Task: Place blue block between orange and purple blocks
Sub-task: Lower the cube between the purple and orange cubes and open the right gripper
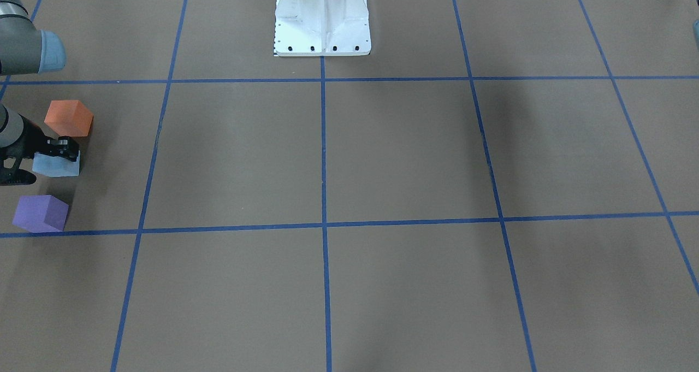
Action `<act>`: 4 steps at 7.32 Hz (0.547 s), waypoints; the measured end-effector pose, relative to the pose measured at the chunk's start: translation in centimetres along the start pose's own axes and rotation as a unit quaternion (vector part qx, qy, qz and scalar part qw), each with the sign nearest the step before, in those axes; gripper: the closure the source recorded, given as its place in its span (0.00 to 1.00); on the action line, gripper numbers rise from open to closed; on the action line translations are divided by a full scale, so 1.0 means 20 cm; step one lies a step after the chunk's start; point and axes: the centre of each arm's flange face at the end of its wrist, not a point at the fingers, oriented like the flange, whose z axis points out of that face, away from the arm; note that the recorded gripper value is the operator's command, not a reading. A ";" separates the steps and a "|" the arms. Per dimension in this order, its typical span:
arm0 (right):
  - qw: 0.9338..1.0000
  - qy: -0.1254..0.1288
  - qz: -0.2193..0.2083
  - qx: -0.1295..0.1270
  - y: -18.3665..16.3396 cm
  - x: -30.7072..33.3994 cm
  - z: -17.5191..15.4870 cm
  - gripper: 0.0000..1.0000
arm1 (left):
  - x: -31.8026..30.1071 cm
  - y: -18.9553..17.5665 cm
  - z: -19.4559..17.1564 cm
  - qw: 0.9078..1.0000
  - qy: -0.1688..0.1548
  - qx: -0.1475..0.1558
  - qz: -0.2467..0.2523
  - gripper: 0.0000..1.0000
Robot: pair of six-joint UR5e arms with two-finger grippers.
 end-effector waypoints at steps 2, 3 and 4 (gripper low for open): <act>1.000 -0.004 -0.005 0.006 0.01 -0.02 -0.04 0.00 | 0.00 0.00 0.00 1.000 0.000 -0.001 0.000 0.00; 1.000 -0.013 -0.010 0.021 0.02 -0.05 -0.13 0.00 | 0.00 0.00 0.00 1.000 0.000 -0.001 0.001 0.00; 0.999 -0.023 -0.005 0.047 0.02 -0.02 -0.29 0.00 | 0.00 0.00 0.00 1.000 0.000 -0.001 0.001 0.00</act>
